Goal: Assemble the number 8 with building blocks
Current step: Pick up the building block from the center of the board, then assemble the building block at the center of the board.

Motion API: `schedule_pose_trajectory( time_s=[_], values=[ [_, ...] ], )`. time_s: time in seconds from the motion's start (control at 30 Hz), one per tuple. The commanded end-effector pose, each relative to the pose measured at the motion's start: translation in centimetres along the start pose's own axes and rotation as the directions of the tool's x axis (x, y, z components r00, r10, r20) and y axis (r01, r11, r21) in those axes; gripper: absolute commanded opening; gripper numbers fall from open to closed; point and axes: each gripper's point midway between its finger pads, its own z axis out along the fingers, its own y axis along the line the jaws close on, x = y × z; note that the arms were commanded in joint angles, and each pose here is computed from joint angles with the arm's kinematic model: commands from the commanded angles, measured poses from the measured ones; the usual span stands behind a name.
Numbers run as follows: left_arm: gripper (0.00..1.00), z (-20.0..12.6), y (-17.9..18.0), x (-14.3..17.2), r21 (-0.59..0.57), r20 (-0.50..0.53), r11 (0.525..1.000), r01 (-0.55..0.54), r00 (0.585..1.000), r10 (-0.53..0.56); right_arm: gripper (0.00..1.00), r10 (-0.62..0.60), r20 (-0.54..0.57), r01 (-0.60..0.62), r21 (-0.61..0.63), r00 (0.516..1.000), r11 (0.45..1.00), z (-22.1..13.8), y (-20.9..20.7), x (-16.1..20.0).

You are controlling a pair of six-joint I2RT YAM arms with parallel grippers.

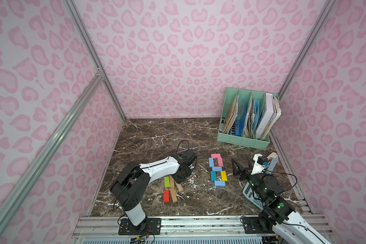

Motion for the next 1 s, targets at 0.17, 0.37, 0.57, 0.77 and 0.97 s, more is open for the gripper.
schedule_pose_trajectory(
  time_s=[0.17, 0.37, 0.57, 0.77, 0.97],
  values=[
    [0.38, -0.1, -0.4, -0.6, -0.028, 0.021, 0.996, -0.087, 0.996, 0.088, 0.99, 0.005, -0.001, -0.005, -0.029, 1.000, 1.000, 0.2, 0.6, -0.3],
    [0.34, -0.5, -1.8, -1.0, -0.034, 0.022, 0.966, -0.255, 0.967, 0.256, 0.99, 0.000, -0.010, 0.000, -0.029, 1.000, 1.000, 0.3, 0.6, 0.0],
    [0.30, -1.2, -2.6, -1.9, -0.077, 0.040, 0.903, -0.423, 0.904, 0.426, 0.99, -0.003, -0.029, 0.001, -0.048, 1.000, 0.999, 0.5, 0.9, 0.3],
    [0.30, -1.3, -3.3, -2.5, -0.098, 0.044, 0.854, -0.511, 0.855, 0.517, 0.99, -0.009, -0.070, 0.005, -0.067, 0.998, 0.998, 0.9, 1.3, 1.1],
    [0.29, -0.7, -3.6, -3.0, -0.102, 0.042, 0.839, -0.535, 0.840, 0.541, 0.99, -0.024, -0.114, 0.015, -0.081, 0.993, 0.997, 1.4, 1.8, 1.6]
  ],
)
